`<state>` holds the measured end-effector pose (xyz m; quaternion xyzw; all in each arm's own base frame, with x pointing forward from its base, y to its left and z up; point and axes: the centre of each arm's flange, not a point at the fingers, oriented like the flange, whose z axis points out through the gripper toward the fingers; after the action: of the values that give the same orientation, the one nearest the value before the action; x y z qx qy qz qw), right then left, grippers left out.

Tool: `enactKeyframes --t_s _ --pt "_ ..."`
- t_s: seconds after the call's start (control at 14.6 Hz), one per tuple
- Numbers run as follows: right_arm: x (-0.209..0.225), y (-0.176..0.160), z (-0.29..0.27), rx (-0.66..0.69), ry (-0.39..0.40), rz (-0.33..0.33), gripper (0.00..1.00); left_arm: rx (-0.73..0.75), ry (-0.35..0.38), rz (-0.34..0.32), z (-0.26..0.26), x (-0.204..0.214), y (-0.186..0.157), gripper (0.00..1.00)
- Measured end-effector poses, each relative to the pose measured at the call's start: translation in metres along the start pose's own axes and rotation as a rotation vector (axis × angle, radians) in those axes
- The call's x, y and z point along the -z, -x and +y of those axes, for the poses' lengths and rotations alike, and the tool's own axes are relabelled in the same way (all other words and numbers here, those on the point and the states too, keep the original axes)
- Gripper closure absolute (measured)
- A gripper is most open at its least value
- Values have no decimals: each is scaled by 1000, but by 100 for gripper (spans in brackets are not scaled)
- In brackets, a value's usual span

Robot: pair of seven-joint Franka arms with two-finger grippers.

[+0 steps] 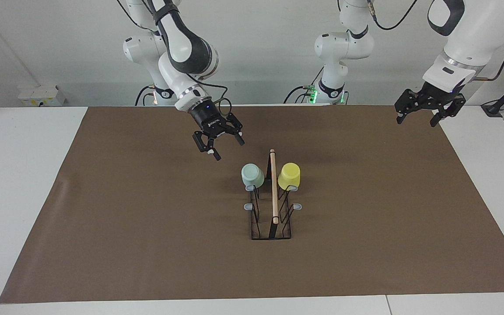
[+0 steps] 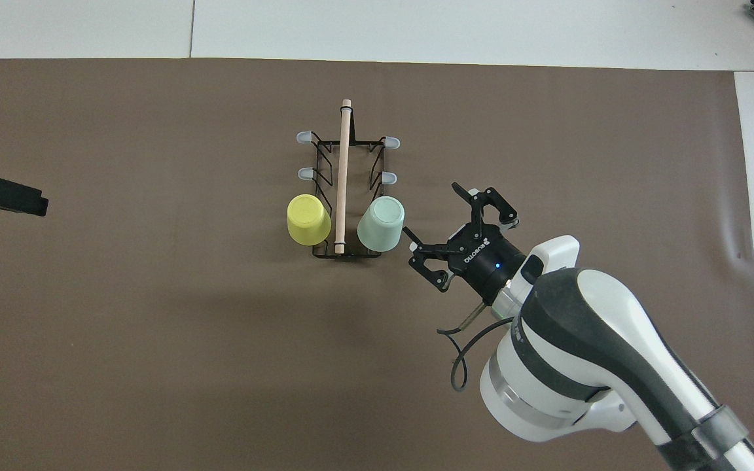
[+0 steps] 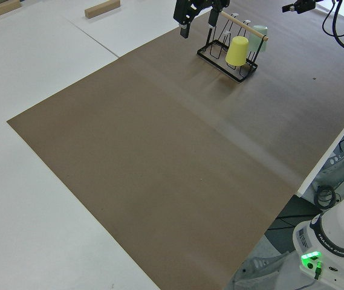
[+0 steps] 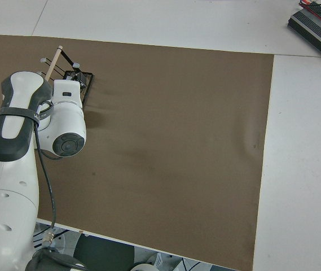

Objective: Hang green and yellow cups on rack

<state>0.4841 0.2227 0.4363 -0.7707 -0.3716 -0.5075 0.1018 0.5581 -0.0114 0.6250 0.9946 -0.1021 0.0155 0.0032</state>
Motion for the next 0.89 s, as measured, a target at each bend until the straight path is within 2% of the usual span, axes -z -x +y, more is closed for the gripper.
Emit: enactKeyframes --t_s 0.27,0.41,0.61,0.89 --pt "9 -9 50 281 35 -36 0 0 0 0 0 0 0 0" --pt "11 -13 70 416 22 -47 0 0 0 0 0 0 0 0" --pt "16 -6 114 557 -54 -42 0 0 0 0 0 0 0 0" --pt "32 15 164 625 -203 -39 0 0 0 0 0 0 0 0"
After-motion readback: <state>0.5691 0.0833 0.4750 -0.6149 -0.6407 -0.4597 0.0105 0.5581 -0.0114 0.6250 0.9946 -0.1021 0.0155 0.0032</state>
